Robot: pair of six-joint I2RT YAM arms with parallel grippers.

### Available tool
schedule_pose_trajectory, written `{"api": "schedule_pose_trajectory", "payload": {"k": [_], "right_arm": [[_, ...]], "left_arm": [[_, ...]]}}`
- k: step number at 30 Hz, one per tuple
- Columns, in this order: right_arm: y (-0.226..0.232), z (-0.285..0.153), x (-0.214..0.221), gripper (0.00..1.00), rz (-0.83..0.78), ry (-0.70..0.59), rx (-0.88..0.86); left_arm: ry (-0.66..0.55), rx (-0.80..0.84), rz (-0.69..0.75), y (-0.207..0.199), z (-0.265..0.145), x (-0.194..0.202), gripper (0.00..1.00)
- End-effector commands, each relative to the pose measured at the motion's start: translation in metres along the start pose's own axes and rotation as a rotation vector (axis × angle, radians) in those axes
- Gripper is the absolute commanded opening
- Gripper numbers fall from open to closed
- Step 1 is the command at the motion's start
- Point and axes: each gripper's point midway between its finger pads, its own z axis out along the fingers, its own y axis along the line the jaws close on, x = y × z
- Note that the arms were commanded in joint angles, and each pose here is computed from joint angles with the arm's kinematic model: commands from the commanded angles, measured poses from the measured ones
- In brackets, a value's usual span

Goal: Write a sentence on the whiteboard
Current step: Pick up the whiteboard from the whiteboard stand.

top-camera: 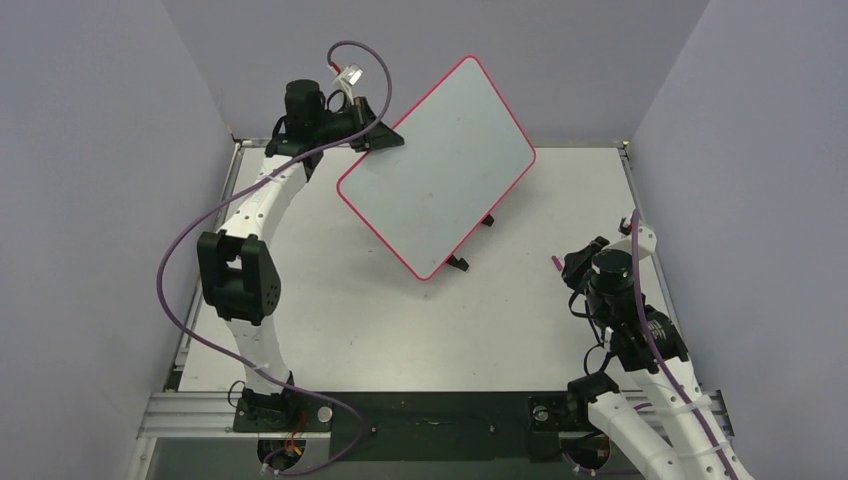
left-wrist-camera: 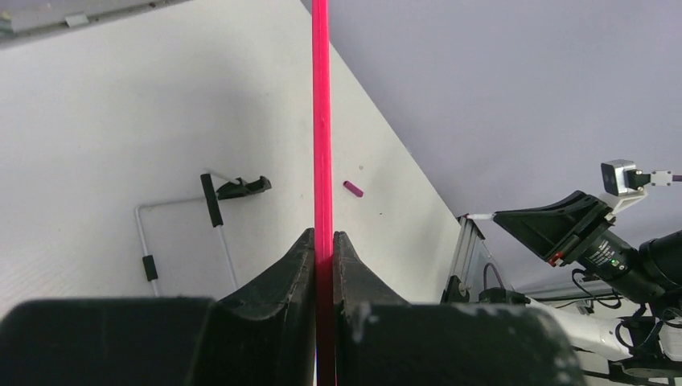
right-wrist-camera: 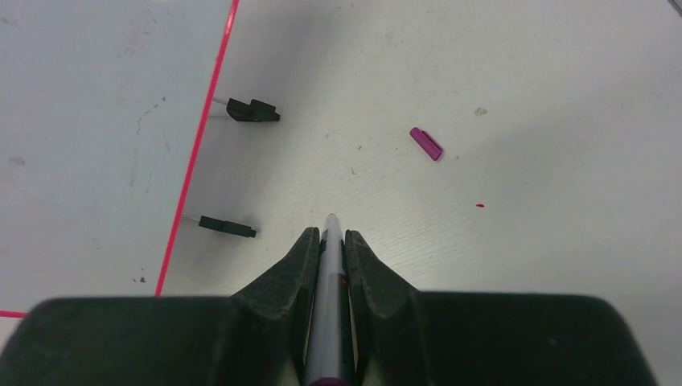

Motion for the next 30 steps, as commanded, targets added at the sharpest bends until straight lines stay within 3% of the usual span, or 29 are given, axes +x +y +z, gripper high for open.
{"api": "schedule_pose_trajectory", "payload": {"k": [1,11,30], "right_arm": [[0.005,0.002,-0.003,0.00,0.007,-0.018,-0.014],[0.005,0.003,-0.002,0.00,0.012,-0.016,-0.015],[0.001,0.000,-0.001,0.00,0.010,-0.022,-0.012]], "left_arm": [[-0.159,0.137,0.192,-0.089,-0.032,-0.053,0.00],[-0.277,-0.038,0.159,-0.066,-0.036,-0.054,0.00],[-0.214,-0.071,0.107,-0.042,-0.004,-0.021,0.00]]}}
